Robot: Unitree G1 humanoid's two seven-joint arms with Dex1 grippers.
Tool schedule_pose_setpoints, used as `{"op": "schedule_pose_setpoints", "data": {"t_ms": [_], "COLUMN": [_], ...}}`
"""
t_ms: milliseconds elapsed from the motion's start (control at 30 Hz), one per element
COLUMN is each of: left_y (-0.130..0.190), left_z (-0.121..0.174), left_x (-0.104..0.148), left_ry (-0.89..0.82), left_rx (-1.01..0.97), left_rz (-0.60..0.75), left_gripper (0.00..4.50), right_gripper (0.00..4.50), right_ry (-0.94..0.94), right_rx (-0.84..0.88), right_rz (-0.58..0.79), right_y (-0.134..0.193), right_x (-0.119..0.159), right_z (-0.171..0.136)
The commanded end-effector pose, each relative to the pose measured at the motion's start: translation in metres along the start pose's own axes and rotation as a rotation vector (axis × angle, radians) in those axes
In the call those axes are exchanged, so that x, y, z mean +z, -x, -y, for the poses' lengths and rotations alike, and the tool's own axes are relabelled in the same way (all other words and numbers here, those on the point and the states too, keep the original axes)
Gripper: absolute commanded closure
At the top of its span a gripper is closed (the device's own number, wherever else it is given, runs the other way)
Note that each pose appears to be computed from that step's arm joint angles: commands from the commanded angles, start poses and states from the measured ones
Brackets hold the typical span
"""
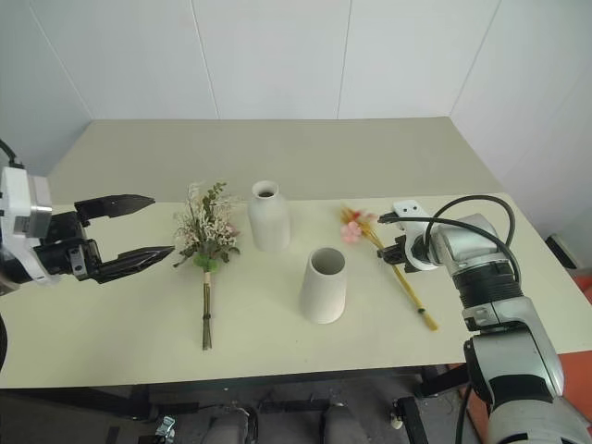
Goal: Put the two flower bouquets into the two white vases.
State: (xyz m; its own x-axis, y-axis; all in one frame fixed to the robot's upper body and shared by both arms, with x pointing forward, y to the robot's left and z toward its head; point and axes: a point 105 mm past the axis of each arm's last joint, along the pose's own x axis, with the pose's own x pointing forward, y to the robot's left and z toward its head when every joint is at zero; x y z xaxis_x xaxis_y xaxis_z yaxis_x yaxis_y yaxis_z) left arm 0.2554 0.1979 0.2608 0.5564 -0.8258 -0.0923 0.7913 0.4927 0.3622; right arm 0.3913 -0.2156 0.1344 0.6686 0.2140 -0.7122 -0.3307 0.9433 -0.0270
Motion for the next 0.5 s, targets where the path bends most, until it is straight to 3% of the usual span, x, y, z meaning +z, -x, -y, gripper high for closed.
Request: {"op": "schedule_pose_setpoints", "data": {"t_ms": [33, 167, 300, 367, 500], "left_y": [-0.005, -0.008, -0.011, -0.012, -0.013], "left_z": [0.003, 0.002, 0.001, 0.0, -0.001], "left_x": [0.008, 0.008, 0.009, 0.009, 0.009], "left_ry": [-0.029, -0.027, -0.026, -0.025, -0.025], "left_rx": [-0.032, -0.051, -0.071, -0.083, -0.094], "left_rz": [0.037, 0.038, 0.046, 0.047, 0.045], "left_gripper": [0.0, 0.0, 0.0, 0.0, 0.0], "right_gripper": [4.48, 4.48, 4.48, 4.48, 4.48], "right_ry": [-0.039, -0.093, -0.16, -0.15, -0.221], "right_rx": [-0.091, -0.136, -0.084, 0.027, 0.253], "right_rz": [0.209, 0.396, 0.73, 0.911, 1.077], "right_y": [0.029, 0.06, 0.104, 0.129, 0.16], "right_x": [0.039, 0.068, 0.107, 0.121, 0.131], "right_z": [0.016, 0.024, 0.018, 0.003, -0.023]}}
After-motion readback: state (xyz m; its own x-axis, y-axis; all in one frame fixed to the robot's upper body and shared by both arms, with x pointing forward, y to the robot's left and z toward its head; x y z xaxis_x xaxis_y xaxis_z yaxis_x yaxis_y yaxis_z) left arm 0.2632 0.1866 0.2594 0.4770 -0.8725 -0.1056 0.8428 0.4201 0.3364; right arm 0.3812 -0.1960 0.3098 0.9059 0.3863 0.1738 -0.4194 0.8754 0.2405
